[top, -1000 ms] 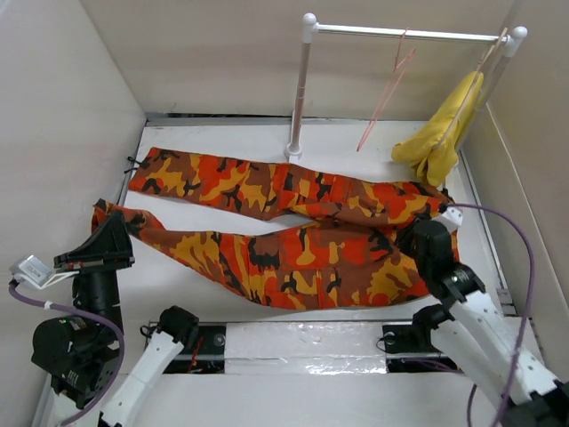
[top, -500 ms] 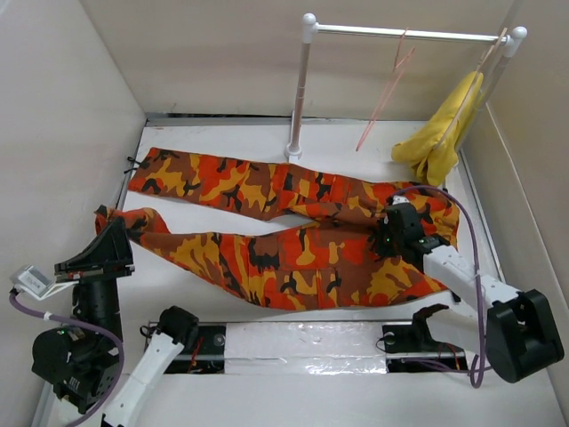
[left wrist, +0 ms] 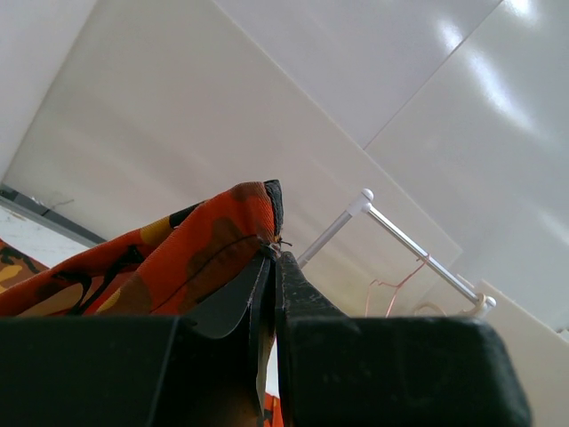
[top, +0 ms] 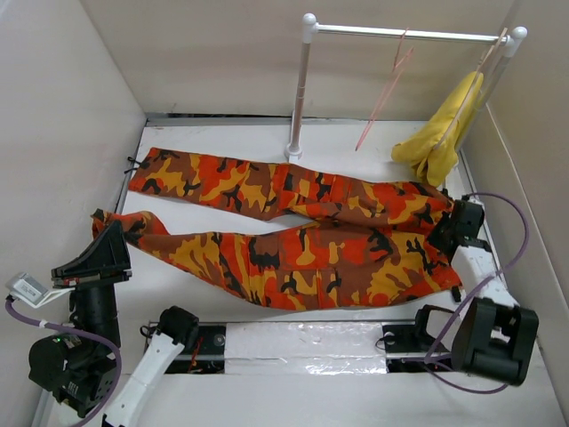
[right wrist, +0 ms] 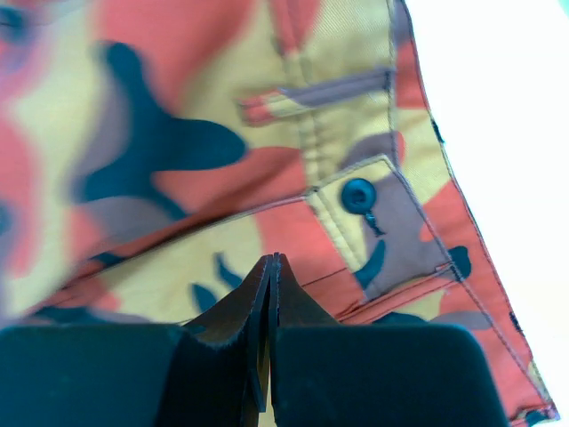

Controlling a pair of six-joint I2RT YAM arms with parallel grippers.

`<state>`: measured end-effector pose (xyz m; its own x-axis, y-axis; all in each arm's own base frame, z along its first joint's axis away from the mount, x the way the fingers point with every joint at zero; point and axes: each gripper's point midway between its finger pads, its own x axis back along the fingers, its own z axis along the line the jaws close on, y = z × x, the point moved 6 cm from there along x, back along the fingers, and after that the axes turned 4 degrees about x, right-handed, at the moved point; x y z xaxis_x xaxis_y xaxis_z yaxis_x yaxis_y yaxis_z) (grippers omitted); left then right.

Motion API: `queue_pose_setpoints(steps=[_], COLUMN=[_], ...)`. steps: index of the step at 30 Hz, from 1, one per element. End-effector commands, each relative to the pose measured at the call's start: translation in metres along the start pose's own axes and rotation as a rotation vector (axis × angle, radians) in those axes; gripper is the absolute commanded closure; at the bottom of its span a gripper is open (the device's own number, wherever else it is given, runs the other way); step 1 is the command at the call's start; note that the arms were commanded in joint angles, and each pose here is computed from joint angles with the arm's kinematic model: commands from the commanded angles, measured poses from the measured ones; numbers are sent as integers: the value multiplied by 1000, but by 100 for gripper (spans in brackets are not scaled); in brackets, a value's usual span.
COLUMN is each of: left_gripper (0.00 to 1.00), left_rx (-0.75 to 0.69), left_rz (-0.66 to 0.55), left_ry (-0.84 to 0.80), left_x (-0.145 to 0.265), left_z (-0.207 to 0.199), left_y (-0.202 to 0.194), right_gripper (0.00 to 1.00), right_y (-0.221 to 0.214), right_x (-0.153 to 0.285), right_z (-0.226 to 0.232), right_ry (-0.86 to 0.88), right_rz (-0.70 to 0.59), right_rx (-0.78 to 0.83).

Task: Place the trousers on the hanger
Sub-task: Flatten out the trousers at the center of the board.

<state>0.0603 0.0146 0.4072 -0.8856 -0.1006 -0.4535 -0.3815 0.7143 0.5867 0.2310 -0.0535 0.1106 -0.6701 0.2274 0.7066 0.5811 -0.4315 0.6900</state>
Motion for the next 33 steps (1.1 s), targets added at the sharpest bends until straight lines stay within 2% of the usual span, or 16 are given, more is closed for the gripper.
queue_pose_setpoints(steps=[1, 5, 9, 16, 20, 23, 25, 26, 28, 32, 33], left_gripper=[100, 100, 100, 100, 100, 100, 100, 100, 100, 100, 100], left_rx=[55, 56, 54, 51, 49, 55, 61, 64, 69, 73, 74], left_rz=[-79, -81, -79, -75, -81, -94, -104, -109, -118, -128, -129], left_ry=[-62, -62, -57, -62, -56, -56, -59, -61, -61, -59, -60], left_x=[8, 9, 9, 8, 8, 11, 13, 14, 15, 17, 17], left_z=[-8, -7, -5, -4, -2, -1, 0, 0, 1, 2, 2], left_y=[19, 19, 17, 13, 13, 14, 17, 17, 19, 21, 21], right_gripper=[96, 95, 94, 95, 94, 77, 59, 57, 44, 43, 44], right_y=[19, 11, 25, 59, 77, 80, 77, 82, 54, 22, 23], right_x=[-11, -45, -71, -98, -86, -55, -41, -22, -14, 8, 21], right_z=[12, 26, 40, 98, 120, 112, 91, 82, 53, -15, -23], right_ry=[102, 146, 183, 352, 372, 370, 339, 323, 265, 66, 36], right_rz=[-1, 119, 135, 81, 33, -47, -60, -114, -85, -134, -199], right_rx=[43, 64, 43, 86, 138, 135, 99, 75, 24, -164, -192])
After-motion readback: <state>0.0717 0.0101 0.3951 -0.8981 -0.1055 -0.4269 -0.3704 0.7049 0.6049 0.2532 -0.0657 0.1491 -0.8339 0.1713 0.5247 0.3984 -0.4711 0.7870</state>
